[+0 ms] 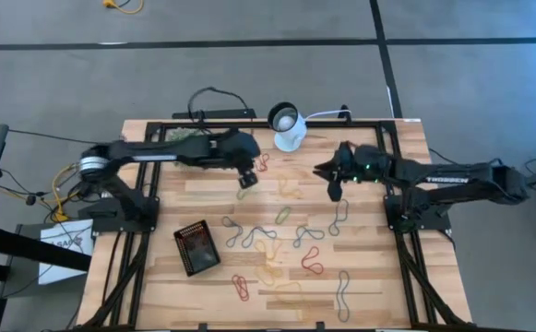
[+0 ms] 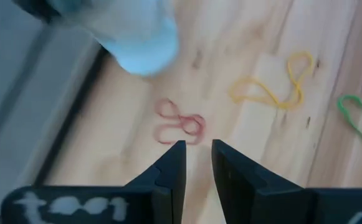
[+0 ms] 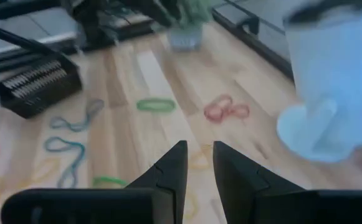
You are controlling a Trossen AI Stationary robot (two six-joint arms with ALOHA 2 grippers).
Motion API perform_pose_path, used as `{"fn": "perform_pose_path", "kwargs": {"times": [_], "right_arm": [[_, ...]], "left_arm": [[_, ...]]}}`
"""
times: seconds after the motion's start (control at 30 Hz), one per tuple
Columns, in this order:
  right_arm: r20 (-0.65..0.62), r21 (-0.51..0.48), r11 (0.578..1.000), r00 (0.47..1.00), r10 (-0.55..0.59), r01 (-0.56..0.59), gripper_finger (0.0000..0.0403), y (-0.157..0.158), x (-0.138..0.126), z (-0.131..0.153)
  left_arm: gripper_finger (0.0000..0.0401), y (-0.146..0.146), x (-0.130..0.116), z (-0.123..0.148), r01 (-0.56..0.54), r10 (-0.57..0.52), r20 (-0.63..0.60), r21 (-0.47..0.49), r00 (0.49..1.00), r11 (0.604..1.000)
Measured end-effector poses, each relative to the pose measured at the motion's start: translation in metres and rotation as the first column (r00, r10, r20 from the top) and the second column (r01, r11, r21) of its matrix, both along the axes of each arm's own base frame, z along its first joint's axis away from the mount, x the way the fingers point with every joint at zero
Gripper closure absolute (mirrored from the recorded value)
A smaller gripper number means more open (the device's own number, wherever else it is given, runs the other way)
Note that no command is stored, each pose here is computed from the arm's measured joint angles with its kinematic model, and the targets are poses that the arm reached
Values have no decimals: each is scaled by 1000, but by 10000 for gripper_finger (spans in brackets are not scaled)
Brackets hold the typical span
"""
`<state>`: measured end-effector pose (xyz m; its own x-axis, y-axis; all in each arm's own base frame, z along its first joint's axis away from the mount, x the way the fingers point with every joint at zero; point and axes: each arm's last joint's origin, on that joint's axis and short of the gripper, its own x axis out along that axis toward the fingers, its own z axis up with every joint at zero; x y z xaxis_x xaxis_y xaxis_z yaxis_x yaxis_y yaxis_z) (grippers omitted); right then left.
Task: Pick and place items into bin
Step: Put the red rubber band into the black bin
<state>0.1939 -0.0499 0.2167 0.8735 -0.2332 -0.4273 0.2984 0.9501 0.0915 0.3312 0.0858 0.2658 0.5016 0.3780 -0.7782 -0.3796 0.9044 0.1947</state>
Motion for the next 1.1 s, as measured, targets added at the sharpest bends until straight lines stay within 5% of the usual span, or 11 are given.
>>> {"fn": "perform_pose_path", "kwargs": {"times": [0.2, 0.43, 0.6, 1.1], "right_arm": [[-74, -3, 995, 992, -99, 99, 330, 7, 5, -21], [-109, -16, 996, 990, -93, 92, 330, 12, 10, -28], [-115, -14, 996, 989, -94, 93, 330, 12, 10, -29], [-122, 1, 995, 988, -98, 99, 330, 12, 10, -30]], "left_arm": [[334, 24, 30, -52, -36, 36, -1, -86, 999, 996], [334, 55, 35, -87, -169, 168, -16, -160, 986, 973], [334, 64, 41, -101, -165, 177, 29, -237, 984, 958], [334, 58, 43, -122, -252, 244, -62, -195, 968, 948]]}}
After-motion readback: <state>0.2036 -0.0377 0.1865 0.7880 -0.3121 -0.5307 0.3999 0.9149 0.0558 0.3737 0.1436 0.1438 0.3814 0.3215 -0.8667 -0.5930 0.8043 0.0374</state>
